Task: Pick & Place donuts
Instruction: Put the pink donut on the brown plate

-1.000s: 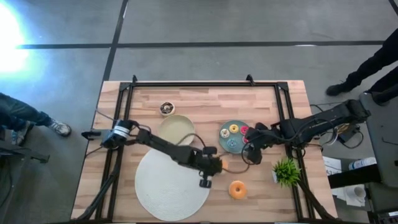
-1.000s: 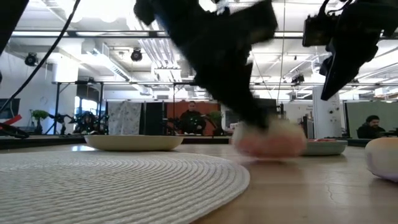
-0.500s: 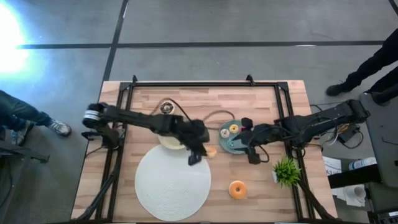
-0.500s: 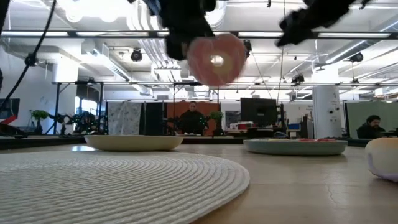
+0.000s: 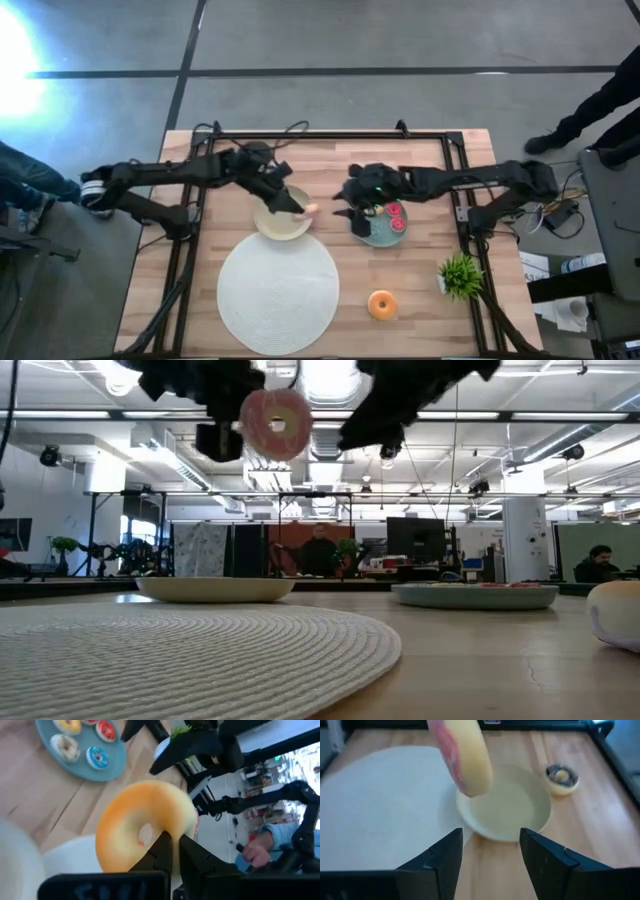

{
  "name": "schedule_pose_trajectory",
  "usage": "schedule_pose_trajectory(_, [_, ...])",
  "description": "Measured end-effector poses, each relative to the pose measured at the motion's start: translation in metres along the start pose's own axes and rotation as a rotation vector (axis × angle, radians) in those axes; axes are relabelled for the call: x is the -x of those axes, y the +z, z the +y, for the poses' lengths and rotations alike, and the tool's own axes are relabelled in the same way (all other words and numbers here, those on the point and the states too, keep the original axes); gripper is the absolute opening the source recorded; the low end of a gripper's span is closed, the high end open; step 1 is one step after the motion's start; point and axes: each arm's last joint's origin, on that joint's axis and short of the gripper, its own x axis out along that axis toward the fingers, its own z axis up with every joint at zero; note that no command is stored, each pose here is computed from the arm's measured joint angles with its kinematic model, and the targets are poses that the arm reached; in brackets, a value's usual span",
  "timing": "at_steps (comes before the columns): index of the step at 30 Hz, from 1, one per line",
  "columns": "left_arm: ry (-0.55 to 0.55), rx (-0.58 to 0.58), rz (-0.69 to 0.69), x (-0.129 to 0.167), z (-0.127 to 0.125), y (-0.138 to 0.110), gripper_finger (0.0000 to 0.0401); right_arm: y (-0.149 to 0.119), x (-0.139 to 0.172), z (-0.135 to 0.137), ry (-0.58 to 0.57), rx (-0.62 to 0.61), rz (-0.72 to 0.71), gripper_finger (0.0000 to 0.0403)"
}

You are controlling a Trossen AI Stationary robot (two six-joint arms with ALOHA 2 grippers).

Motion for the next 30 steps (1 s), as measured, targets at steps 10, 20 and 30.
schedule_pose_trajectory(10, [0.054, 0.003, -0.014, 0.024, 0.029, -0.024, 0.0, 0.044, -0.051, -0.006, 0.05, 0.154, 0.011, 0.0206])
schedule_pose_trajectory(20, [0.087, 0.017, 0.008, 0.027, 0.054, -0.035, 0.0, 0.057, -0.08, -0.012, 0.046, 0.216, 0.047, 0.0269])
schedule_pose_trajectory(30, [0.058, -0.014, -0.009, 0.03, 0.052, -0.03, 0.0, 0.055, -0.091, -0.02, 0.038, 0.223, 0.034, 0.0274])
